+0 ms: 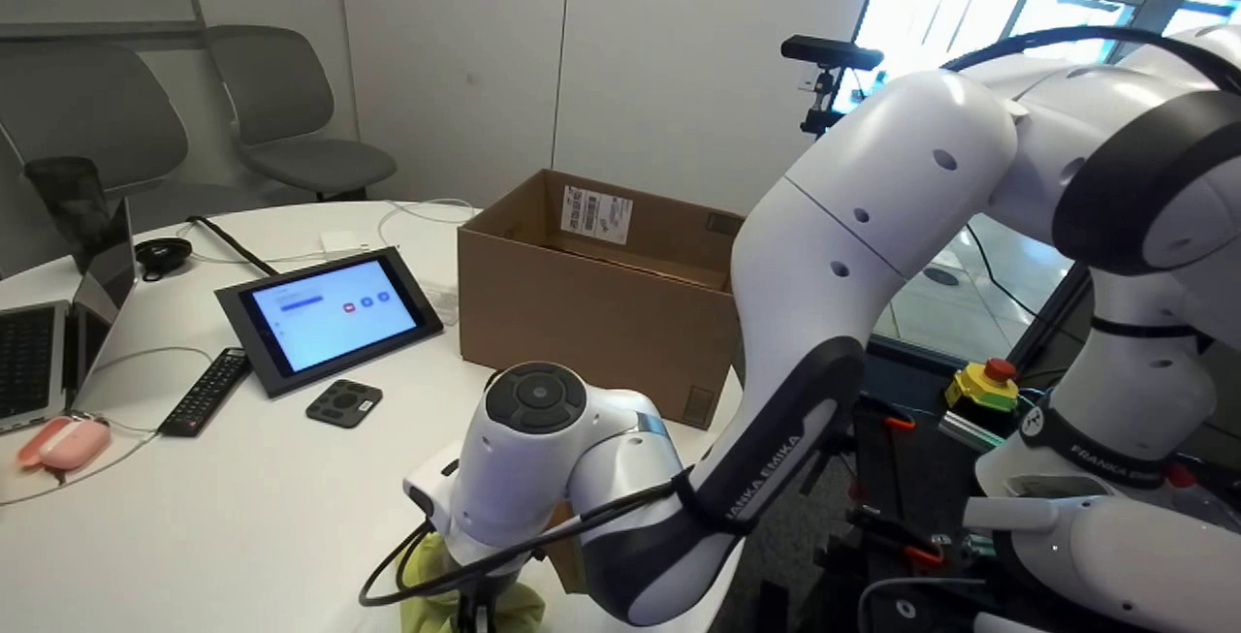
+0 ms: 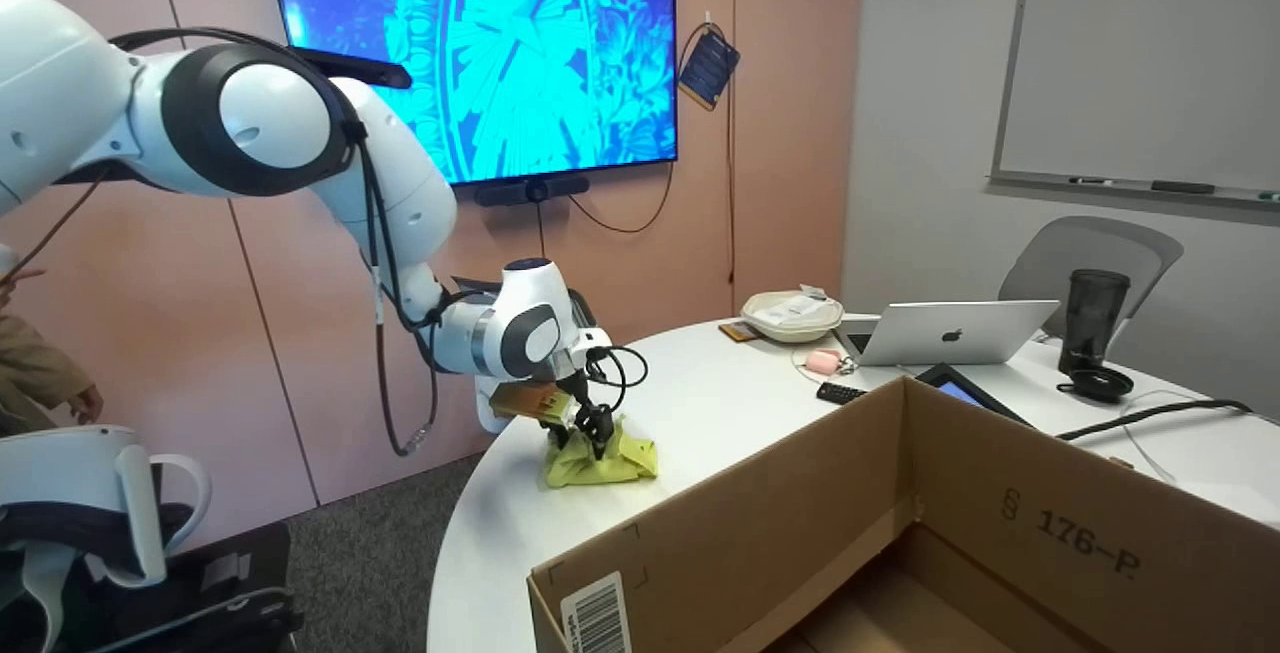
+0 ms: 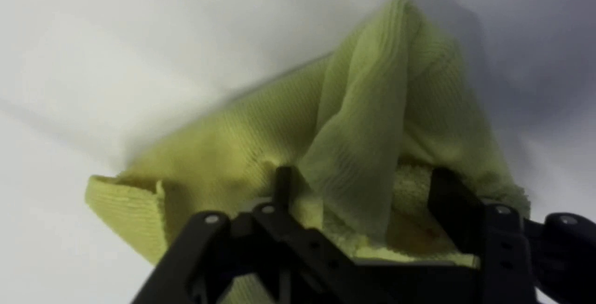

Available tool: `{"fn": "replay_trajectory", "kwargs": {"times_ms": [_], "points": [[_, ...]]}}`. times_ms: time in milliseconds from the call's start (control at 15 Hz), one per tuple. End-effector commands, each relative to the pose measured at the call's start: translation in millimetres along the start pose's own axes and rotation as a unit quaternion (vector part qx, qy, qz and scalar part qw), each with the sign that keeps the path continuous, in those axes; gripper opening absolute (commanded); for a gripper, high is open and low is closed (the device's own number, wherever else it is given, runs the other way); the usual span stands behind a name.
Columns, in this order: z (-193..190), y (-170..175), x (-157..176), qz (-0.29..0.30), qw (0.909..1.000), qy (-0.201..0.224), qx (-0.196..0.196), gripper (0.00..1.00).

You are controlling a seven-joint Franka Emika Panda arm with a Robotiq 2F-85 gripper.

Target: Put the marker in the towel, fold it then put it in the box

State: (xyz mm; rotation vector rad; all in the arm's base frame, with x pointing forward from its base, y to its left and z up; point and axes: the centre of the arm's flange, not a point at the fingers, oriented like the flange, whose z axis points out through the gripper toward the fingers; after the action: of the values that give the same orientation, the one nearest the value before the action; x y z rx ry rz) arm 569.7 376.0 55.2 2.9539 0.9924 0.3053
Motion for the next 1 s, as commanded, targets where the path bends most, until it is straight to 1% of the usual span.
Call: {"fn": "replay_trajectory", "kwargs": {"times_ms": [0,267,333,467,667,800,933], "points": [[-29,1,8,-0.014,0.9994,0.008,0.031,1.00],[-45,-8,18,-0.010,0.9986,0.024,0.046,1.00],[-50,-10,19,-0.008,0.9981,0.026,0.055,1.00],[-56,-14,19,-0.003,0.9979,0.027,0.059,1.00],[-59,-18,11,-0.003,0.9981,0.022,0.057,1.00],[-56,-18,4,0.000,0.9985,0.016,0.052,1.00],[-51,-16,-2,0.003,0.9985,0.008,0.055,1.00]]}}
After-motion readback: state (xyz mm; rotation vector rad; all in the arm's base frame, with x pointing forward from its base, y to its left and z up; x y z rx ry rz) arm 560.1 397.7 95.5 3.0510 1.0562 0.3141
